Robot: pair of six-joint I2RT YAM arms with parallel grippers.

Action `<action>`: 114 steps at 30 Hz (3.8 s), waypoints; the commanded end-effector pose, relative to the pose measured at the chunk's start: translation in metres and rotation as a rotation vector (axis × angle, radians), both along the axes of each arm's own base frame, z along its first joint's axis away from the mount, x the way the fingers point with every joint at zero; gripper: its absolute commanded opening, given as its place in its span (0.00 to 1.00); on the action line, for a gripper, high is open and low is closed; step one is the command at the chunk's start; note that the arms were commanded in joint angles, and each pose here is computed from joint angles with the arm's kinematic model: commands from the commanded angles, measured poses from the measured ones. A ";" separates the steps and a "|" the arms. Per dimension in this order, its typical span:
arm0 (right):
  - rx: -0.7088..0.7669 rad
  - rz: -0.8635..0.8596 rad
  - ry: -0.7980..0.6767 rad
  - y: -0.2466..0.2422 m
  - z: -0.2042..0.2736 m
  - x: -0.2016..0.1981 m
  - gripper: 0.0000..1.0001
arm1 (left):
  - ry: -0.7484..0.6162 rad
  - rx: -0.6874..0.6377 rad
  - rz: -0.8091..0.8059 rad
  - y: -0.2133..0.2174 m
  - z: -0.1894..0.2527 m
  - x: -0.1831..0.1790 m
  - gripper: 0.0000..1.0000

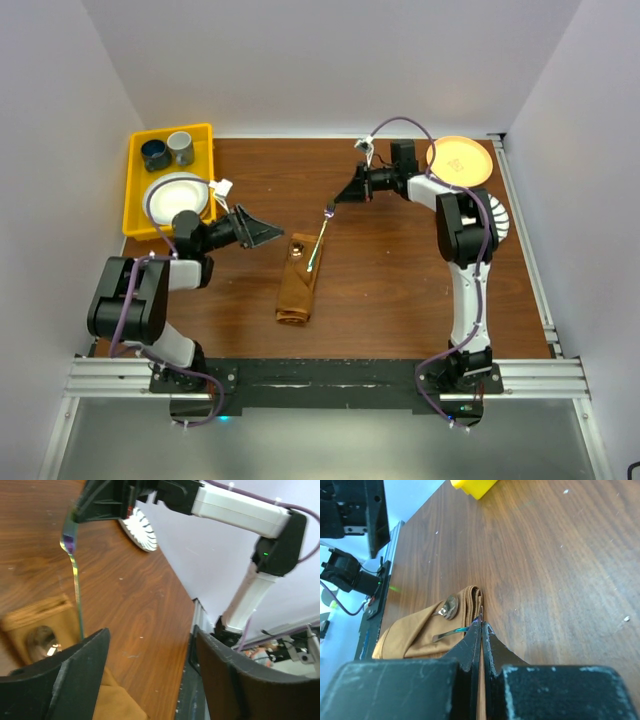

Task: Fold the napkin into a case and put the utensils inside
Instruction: Insert the fork into the folded napkin.

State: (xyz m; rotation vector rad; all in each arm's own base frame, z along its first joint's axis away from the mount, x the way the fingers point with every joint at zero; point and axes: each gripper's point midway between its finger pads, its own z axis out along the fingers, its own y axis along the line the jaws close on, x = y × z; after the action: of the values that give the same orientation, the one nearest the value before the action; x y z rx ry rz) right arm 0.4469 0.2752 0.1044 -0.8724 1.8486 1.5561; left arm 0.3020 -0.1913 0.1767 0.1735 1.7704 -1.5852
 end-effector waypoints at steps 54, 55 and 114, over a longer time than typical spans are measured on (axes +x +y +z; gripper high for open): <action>0.013 0.059 0.044 0.022 -0.011 -0.033 0.00 | 0.166 0.568 -0.011 -0.026 -0.154 0.075 0.00; 0.011 0.059 0.044 0.021 -0.012 -0.034 0.00 | 0.164 0.568 -0.005 -0.025 -0.153 0.076 0.00; -0.117 0.211 0.175 0.063 -0.066 -0.124 0.00 | 0.190 0.596 0.032 -0.019 -0.159 0.074 0.00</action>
State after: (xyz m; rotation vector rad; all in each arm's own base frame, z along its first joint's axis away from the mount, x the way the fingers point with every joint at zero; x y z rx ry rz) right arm 0.3334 0.3319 0.0457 -0.9747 2.0521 1.7184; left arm 0.3711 -0.2194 0.0213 0.3070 2.3397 -1.1170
